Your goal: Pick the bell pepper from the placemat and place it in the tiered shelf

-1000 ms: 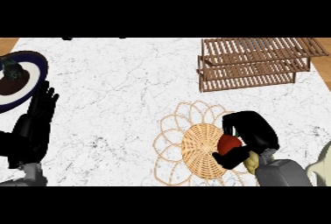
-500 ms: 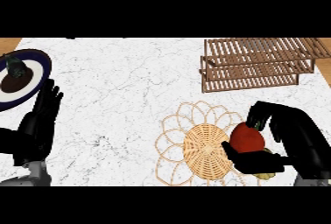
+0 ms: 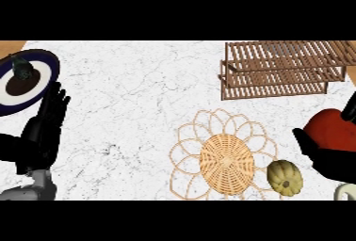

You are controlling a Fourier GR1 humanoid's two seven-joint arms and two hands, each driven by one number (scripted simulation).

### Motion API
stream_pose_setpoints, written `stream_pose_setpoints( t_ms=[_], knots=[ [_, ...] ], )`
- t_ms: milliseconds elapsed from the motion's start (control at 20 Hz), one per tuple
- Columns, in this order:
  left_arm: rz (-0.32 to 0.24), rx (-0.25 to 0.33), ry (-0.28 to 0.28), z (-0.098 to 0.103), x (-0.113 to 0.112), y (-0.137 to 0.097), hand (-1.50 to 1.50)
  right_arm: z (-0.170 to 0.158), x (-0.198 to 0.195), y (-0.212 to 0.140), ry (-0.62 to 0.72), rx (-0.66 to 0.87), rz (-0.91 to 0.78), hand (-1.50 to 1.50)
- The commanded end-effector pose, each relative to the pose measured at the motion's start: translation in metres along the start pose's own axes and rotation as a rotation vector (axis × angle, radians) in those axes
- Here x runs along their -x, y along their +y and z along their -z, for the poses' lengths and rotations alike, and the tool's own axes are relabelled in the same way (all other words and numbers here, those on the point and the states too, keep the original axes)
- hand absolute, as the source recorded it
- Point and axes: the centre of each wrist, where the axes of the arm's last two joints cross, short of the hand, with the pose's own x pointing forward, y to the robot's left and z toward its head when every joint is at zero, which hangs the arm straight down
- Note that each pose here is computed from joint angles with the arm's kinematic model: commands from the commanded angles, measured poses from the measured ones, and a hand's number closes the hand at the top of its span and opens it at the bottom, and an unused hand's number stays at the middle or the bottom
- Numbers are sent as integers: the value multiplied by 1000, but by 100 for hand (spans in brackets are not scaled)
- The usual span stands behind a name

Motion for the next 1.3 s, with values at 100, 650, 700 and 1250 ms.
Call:
stream_pose_setpoints(
  t_ms=[100,650,700,1250],
  knots=[
    [12,9,-8,-5,-5,-4,0,36,1,-27,44,72,27,150],
    [-6,30,8,6,-1,-9,0,121,35,11,60,147,68,150],
    [-11,16,-9,2,-2,-7,0,136,24,19,52,147,66,150],
    [-17,12,-16,12,-10,-4,0,175,87,46,35,177,111,150]
  ],
)
